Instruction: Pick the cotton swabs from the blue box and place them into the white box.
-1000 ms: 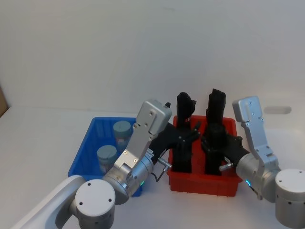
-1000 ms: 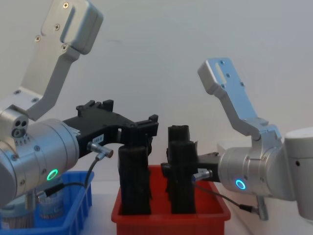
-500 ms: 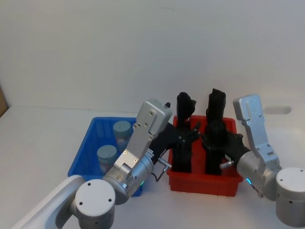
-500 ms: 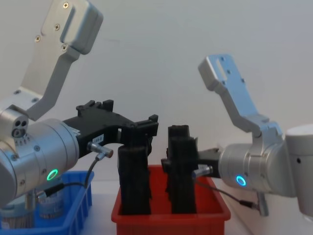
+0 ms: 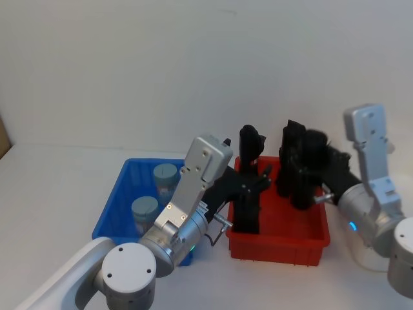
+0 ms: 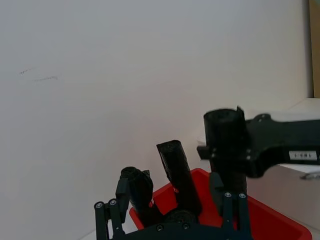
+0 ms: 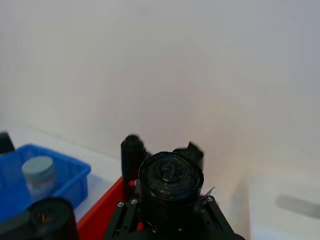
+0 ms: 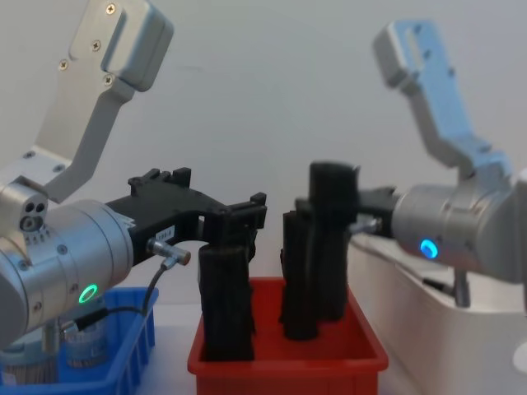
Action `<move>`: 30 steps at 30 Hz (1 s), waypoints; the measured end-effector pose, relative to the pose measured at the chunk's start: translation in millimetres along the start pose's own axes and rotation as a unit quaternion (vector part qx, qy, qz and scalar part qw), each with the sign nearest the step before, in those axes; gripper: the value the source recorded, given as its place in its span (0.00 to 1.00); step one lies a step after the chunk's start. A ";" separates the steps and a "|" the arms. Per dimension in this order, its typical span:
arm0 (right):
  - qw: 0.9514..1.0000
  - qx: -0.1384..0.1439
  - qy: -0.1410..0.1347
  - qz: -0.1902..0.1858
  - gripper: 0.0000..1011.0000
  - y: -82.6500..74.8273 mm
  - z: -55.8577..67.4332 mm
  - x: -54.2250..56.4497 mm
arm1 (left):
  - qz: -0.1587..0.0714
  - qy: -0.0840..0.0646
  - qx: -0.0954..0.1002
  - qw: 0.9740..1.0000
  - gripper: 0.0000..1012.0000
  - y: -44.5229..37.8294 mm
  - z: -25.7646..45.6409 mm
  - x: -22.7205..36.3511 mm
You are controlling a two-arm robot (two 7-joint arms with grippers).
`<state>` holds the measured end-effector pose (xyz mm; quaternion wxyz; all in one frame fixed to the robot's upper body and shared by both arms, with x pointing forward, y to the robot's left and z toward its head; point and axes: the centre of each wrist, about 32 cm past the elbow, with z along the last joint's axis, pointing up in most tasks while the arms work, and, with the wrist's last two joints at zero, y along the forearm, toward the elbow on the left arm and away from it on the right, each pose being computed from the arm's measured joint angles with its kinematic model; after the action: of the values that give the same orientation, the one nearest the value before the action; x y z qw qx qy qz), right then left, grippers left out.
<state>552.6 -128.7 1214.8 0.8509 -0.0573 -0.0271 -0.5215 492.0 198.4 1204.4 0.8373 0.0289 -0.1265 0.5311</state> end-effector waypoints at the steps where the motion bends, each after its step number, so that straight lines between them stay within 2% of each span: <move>1: 1.000 0.006 0.001 -0.005 0.41 -1.2 1.3 0.7 | 0.000 0.000 0.000 1.000 0.99 0.0 0.0 0.0; 7: 0.998 0.056 0.009 -0.041 0.41 -12.8 11.6 6.7 | 0.000 0.000 0.000 1.000 0.99 0.0 0.0 0.0; 10: 0.994 0.087 0.015 -0.065 0.41 -19.9 17.9 11.0 | 0.000 0.000 0.000 1.000 0.99 0.0 0.0 0.0; 11: 0.994 0.087 0.015 -0.065 0.41 -19.9 17.9 11.0 | 0.000 0.000 0.000 1.000 0.99 0.0 0.0 0.0; 12: 0.992 0.101 0.018 -0.075 0.41 -22.7 20.8 13.1 | 0.000 0.000 0.000 1.000 0.99 0.0 0.0 0.0; 15: 0.989 0.120 0.018 -0.091 0.41 -26.0 24.0 16.0 | 0.000 0.000 0.000 1.000 0.99 0.0 0.0 0.0; 19: 0.981 0.149 0.011 -0.123 0.41 -31.6 29.4 23.5 | 0.000 0.000 0.000 1.000 0.99 0.0 0.0 0.0; 23: 0.976 0.163 -0.002 -0.148 0.41 -35.0 32.3 30.2 | 0.000 0.000 0.000 1.000 0.99 0.0 0.0 0.0; 30: 0.973 0.160 -0.017 -0.167 0.41 -37.7 34.8 36.4 | 0.000 0.000 0.000 1.000 0.99 0.0 0.0 0.0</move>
<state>536.0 -173.4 1255.8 0.7495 0.0759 -0.1337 -0.6439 492.0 198.4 1204.4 0.8373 0.0289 -0.1265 0.5311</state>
